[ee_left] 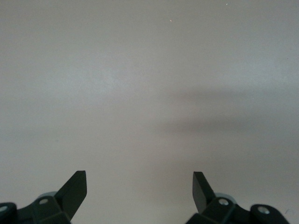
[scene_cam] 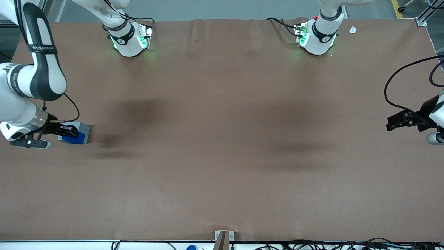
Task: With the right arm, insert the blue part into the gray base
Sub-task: 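Carry the held blue block over the gray base's opening, then lower the blue block into the gray base's opening with the right gripper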
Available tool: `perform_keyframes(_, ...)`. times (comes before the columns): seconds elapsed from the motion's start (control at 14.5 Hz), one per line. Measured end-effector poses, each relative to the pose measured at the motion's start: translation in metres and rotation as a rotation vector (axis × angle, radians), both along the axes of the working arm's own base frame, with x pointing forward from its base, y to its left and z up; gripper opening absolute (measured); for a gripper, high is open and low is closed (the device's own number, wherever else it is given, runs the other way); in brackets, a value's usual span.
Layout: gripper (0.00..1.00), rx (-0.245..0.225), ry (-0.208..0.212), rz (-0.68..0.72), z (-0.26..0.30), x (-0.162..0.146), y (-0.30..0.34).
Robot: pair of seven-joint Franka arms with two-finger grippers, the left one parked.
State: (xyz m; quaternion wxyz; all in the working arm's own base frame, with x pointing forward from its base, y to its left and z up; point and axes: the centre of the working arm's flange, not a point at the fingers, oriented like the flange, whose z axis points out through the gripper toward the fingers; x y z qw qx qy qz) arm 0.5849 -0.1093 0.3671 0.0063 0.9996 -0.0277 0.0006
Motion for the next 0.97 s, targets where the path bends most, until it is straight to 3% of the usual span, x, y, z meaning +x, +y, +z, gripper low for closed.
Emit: perform_keyframes(0.97, 0.51, 0.013, 0.035, 0.039, -0.016, -0.037, -0.084)
